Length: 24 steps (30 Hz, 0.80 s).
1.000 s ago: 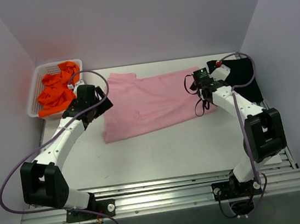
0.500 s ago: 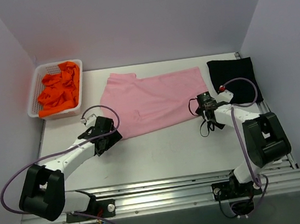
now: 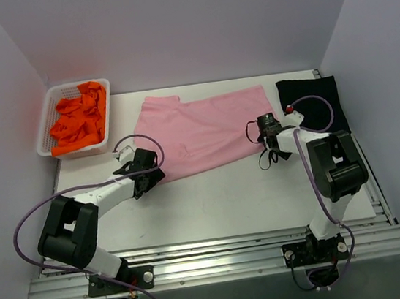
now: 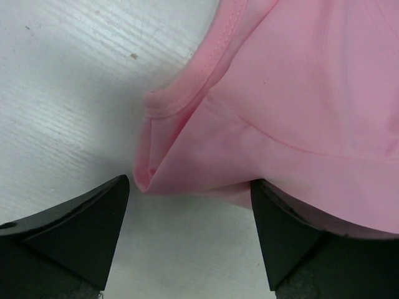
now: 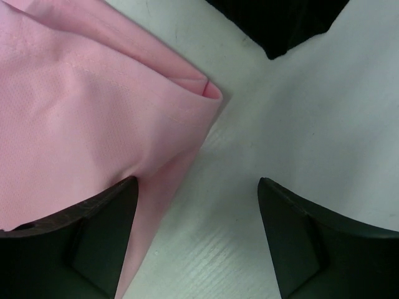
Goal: Fold and stack the t-shirts
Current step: Fold the tshirt
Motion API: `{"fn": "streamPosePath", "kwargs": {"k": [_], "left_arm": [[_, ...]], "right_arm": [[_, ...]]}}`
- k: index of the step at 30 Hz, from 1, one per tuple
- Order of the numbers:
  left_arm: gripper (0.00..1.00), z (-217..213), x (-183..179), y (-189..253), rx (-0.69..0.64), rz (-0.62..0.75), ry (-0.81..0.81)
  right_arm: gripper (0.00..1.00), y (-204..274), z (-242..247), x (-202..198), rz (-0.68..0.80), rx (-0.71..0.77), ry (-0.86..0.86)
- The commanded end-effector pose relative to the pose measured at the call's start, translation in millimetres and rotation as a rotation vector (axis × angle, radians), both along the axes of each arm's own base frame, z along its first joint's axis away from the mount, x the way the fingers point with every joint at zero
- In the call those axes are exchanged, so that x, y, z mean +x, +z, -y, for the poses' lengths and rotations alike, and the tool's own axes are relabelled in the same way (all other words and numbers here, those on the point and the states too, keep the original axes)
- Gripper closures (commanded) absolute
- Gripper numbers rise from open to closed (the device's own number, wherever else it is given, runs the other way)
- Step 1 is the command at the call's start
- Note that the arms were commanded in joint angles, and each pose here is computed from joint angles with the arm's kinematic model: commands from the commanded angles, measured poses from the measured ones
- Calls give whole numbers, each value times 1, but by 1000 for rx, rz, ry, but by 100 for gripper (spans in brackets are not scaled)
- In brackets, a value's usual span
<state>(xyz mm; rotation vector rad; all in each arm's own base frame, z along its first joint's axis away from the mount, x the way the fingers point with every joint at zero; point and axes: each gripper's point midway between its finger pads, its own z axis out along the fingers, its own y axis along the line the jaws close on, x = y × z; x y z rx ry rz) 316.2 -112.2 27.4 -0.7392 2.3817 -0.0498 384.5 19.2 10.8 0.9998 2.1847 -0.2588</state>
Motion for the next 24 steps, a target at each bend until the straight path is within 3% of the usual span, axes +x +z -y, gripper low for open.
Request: {"fn": "streamPosePath", "kwargs": {"k": [1,2,3,5,6,11,15,17,18,24], "left_arm": [[15,2,20,5,1,46,13],[22,3,22,4,0,48,12],[26,3,23,3,0,47,12],[41,0,25,0,2,47,18],[45,-1,27,0,0,48,24],[56,-6,33,-7,-5,43,28],[73,-10,35,-10,-7,42,31],[94,-12,35,-9,-1,46,37],[97,-13,35,-8,-1,48,40],[98,-9,18,8,-21,87,29]], "right_arm": [[29,-15,2,0,-21,28,-17],[36,-18,3,0,-27,30,-15],[57,-20,4,0,-31,33,-16],[78,-22,8,1,-36,45,-18],[99,-25,9,2,-41,52,-18],[100,-37,11,4,-63,70,-9],[100,-40,9,4,-60,78,-2],[100,-38,9,3,-56,81,0],[100,-37,8,2,-55,79,4],[100,-19,-7,-18,-19,68,25]]}}
